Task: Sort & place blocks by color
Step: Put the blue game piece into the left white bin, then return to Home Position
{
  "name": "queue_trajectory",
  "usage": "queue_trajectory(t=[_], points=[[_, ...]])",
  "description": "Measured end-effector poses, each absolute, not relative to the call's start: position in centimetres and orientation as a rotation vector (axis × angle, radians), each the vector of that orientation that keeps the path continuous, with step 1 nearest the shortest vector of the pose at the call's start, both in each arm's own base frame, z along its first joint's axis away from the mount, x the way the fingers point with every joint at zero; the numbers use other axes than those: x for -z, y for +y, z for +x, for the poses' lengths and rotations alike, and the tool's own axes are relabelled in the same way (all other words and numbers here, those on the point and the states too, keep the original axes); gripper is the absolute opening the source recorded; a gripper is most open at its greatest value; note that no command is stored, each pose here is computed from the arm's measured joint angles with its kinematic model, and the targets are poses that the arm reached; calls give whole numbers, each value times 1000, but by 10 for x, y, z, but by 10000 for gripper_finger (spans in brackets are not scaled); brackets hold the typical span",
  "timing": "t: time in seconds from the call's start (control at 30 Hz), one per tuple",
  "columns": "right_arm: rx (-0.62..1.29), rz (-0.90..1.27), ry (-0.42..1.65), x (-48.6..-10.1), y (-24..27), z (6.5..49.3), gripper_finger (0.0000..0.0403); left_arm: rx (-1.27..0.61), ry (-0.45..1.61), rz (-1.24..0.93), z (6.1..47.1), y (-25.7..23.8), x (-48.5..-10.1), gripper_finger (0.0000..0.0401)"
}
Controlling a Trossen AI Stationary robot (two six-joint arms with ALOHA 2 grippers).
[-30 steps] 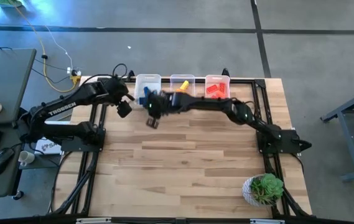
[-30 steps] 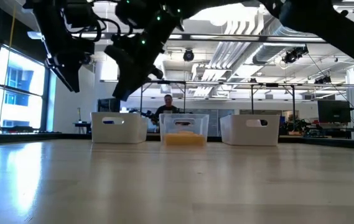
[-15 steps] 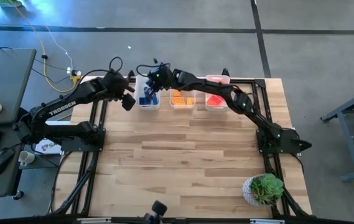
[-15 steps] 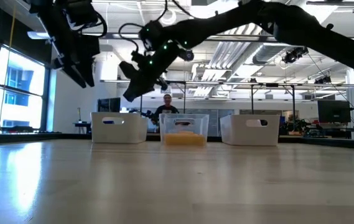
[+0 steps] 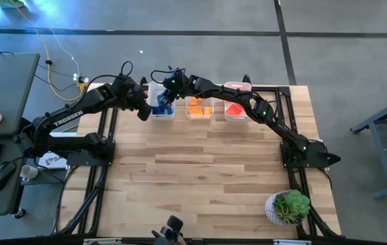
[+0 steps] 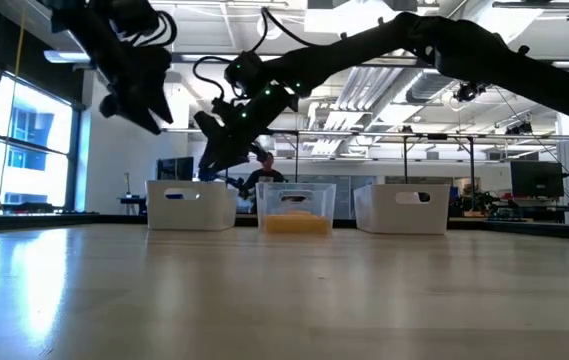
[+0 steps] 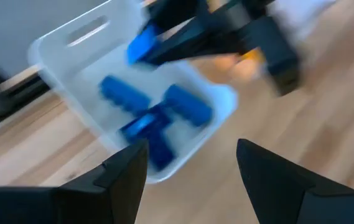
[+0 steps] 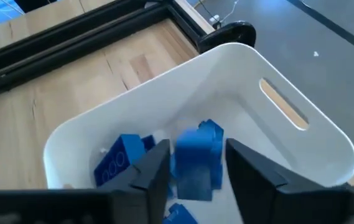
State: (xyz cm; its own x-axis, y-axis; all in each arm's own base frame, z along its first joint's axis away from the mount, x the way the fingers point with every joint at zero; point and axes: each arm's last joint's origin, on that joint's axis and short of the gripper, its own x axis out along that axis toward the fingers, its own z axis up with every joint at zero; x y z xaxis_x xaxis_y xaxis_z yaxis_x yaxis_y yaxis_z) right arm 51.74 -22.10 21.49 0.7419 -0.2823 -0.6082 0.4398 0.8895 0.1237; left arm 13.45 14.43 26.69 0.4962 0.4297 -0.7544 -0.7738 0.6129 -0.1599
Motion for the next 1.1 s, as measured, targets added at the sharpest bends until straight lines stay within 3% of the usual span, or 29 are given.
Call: queue_trajectory(t=[0.27,0.63,1.1], points=[[421,290,605,-219,-226,515,196,-624,626,-583,138,141,-275,231],[391,278,524,-270,-214,504,200,-524,414,-465,114,99,-304,231],[242,241,446,-344,-146,491,201,-407,111,-358,75,49,-254,231]])
